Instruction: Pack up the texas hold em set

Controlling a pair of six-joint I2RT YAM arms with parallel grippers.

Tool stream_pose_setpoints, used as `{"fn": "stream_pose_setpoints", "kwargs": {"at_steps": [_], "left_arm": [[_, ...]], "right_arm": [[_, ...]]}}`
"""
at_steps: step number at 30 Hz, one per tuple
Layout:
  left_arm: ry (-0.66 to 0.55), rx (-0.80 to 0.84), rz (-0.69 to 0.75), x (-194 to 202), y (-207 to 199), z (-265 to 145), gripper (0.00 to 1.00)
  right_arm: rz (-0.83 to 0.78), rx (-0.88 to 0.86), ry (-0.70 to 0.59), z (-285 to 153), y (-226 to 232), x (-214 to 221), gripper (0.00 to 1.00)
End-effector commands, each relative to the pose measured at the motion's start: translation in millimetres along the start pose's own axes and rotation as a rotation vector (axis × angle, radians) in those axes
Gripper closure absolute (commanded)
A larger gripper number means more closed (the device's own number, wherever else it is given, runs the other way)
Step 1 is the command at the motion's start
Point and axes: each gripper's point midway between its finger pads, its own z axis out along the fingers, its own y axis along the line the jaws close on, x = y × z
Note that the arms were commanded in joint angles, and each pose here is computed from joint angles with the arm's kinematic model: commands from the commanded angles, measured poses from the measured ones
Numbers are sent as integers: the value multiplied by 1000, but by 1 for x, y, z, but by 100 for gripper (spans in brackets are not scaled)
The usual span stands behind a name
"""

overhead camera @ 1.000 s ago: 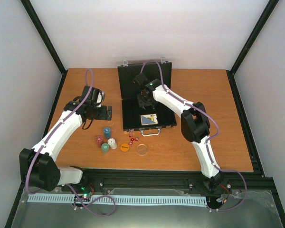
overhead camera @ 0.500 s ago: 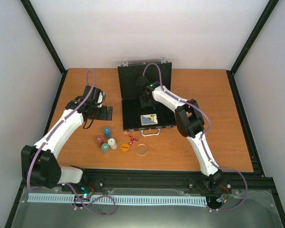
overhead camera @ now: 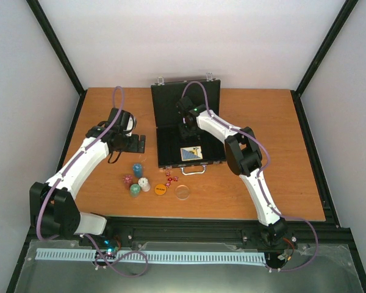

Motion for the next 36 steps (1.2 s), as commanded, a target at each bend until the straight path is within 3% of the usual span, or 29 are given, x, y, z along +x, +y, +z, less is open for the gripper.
{"fn": "stream_pose_setpoints", "kwargs": {"at_steps": [1,5,9,18,23,36], "left_arm": [[-43,10,-2,-17,-4,-7,0],[-43,10,-1,-17,-4,-7,0],[-47,9,1,-18,-4,-7,0],[-52,-1,20,-18,-2,-9,0],[-46,7,22,-15,-3,-5,0],[-39,25,25,-15,-7,-1,0]], "right_arm": [[-33,-20,17,19,4,5,67],[-30,-19,23,16,3,6,89],[-33,-15,26,11,2,8,97],[-35,-63,-33,-54,9,-8,97],[-14,-70,7,-78,6,7,97],[46,-14,135,-66,-9,59,97]]}}
